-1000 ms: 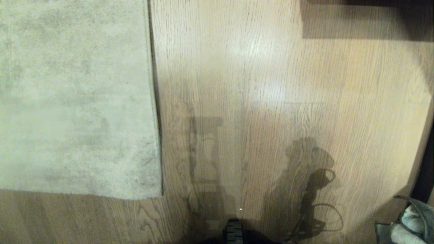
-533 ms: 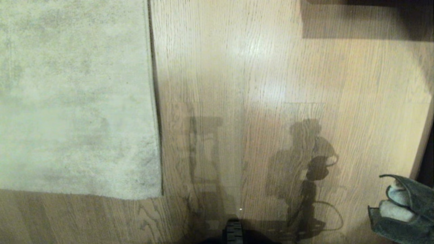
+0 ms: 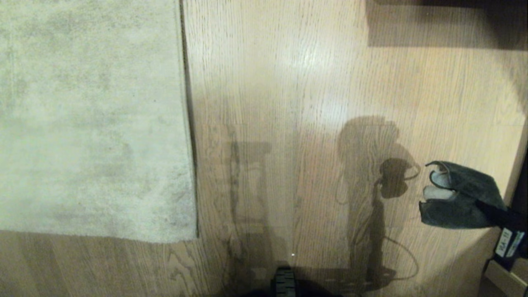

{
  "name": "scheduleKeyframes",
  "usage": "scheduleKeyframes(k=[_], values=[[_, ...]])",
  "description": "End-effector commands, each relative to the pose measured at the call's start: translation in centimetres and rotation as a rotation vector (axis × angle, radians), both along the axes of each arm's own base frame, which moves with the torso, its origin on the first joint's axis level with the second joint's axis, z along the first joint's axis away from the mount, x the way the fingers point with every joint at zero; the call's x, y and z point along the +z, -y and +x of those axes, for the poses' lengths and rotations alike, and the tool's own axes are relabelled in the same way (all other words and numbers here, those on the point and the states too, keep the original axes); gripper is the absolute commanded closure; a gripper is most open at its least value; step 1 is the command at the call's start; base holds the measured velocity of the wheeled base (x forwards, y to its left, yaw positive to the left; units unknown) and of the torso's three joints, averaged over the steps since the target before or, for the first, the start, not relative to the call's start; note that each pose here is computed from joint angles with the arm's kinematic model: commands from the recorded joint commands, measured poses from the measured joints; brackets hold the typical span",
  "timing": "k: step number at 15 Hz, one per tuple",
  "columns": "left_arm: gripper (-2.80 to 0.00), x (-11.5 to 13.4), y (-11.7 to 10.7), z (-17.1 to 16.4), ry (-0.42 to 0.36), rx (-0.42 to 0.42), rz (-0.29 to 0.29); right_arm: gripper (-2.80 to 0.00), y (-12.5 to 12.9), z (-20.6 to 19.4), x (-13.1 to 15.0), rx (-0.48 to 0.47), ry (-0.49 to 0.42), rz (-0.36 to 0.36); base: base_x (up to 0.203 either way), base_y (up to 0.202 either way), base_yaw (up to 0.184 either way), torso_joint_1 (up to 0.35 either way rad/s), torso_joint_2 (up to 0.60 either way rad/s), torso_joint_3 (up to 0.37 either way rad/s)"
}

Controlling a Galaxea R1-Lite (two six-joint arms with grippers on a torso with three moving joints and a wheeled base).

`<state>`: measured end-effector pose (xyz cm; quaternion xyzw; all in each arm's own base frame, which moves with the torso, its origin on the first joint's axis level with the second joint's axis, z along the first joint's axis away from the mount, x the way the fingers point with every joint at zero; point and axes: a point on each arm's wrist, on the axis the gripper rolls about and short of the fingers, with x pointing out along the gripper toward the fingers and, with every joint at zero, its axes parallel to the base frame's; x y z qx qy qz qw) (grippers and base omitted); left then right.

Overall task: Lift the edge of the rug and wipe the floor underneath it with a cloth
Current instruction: Put down the rag

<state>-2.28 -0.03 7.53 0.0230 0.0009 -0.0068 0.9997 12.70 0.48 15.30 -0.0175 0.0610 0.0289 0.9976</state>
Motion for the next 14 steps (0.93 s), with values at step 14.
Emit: scheduleKeyframes(k=[14], values=[[0.00,0.0,0.0,0.0,-0.001,0.000,0.000,0.00,4.8,15.9,-0.1,-0.178,0.131,0.016,0.000,0.000,0.000,0.000,0.00,0.000]])
